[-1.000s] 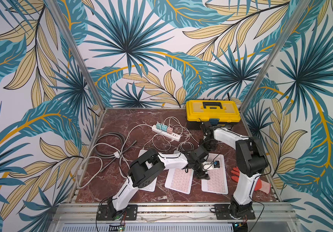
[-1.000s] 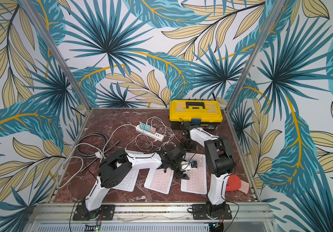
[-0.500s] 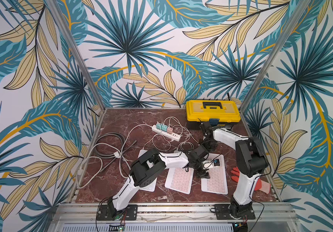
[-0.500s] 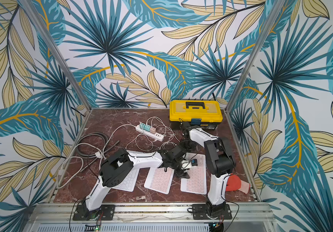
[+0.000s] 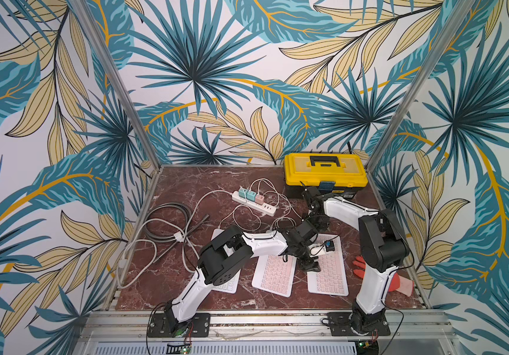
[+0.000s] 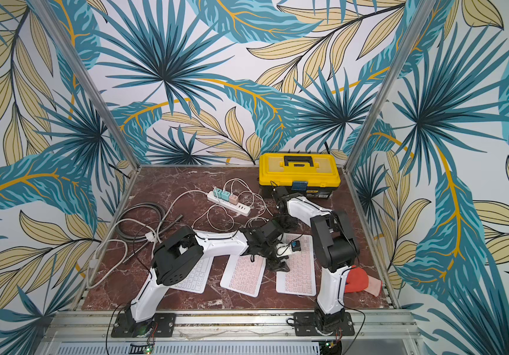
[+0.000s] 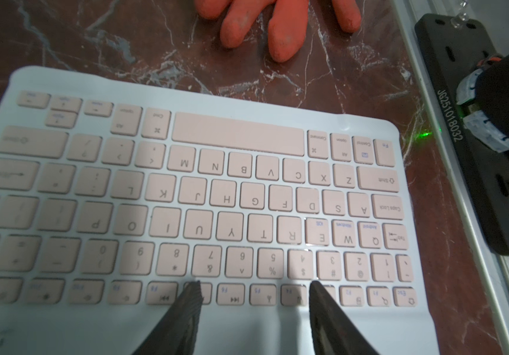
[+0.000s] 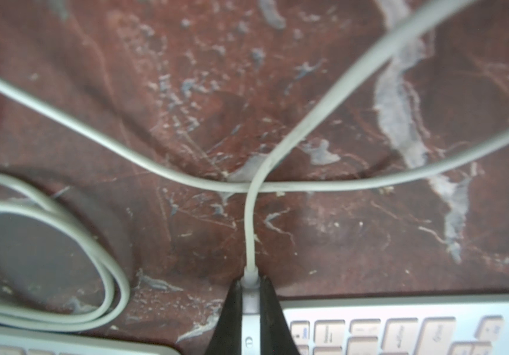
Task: Unplug the wireless keyboard
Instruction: Remove the power cord from the keyboard.
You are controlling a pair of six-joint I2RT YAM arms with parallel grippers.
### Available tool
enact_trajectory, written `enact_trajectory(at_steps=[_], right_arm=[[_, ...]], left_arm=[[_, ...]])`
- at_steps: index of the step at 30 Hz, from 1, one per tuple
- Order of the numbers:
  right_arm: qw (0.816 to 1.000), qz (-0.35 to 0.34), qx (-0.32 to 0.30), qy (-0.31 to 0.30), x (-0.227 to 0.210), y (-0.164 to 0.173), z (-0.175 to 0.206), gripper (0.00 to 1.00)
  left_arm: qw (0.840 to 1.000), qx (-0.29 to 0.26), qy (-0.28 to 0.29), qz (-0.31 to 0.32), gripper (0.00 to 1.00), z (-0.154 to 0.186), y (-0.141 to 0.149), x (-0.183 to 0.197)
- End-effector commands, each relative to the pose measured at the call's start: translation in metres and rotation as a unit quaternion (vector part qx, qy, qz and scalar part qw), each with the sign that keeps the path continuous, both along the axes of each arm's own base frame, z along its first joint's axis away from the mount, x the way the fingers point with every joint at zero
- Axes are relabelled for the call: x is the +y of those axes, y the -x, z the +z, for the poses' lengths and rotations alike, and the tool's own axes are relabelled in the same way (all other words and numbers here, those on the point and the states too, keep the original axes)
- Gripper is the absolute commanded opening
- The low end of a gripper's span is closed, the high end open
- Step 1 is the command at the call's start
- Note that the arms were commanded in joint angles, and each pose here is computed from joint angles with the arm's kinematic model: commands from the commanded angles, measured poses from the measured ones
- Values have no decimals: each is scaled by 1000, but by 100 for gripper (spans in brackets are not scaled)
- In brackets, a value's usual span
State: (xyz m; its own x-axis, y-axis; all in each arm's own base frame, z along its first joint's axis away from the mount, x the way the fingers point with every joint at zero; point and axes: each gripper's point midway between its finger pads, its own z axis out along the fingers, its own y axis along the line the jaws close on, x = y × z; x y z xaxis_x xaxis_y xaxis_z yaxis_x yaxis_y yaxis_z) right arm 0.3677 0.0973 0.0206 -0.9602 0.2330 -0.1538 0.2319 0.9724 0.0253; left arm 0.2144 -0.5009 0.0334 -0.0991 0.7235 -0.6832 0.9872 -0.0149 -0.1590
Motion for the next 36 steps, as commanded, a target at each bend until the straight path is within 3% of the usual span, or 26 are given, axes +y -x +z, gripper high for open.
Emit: enact_trajectory(at_steps=[1, 11, 19, 25, 36], right_arm=[[998, -58, 19, -8, -9, 7, -9, 4], [999, -42, -3, -23, -5, -4, 2, 5], [998, -30, 13, -52, 5, 1, -9, 5], [997, -29, 16, -64, 9, 5, -10, 5], [1000, 5, 29, 6, -8, 8, -11, 4]], left_arm=[[998, 32, -51, 19, 57, -31, 1, 21], [998, 36, -58, 2, 51, -27, 5, 24], [989, -68, -12, -127, 58, -6, 23, 6], [983, -99, 10, -155, 58, 2, 21, -14], [988, -63, -36, -137, 57, -26, 24, -3]])
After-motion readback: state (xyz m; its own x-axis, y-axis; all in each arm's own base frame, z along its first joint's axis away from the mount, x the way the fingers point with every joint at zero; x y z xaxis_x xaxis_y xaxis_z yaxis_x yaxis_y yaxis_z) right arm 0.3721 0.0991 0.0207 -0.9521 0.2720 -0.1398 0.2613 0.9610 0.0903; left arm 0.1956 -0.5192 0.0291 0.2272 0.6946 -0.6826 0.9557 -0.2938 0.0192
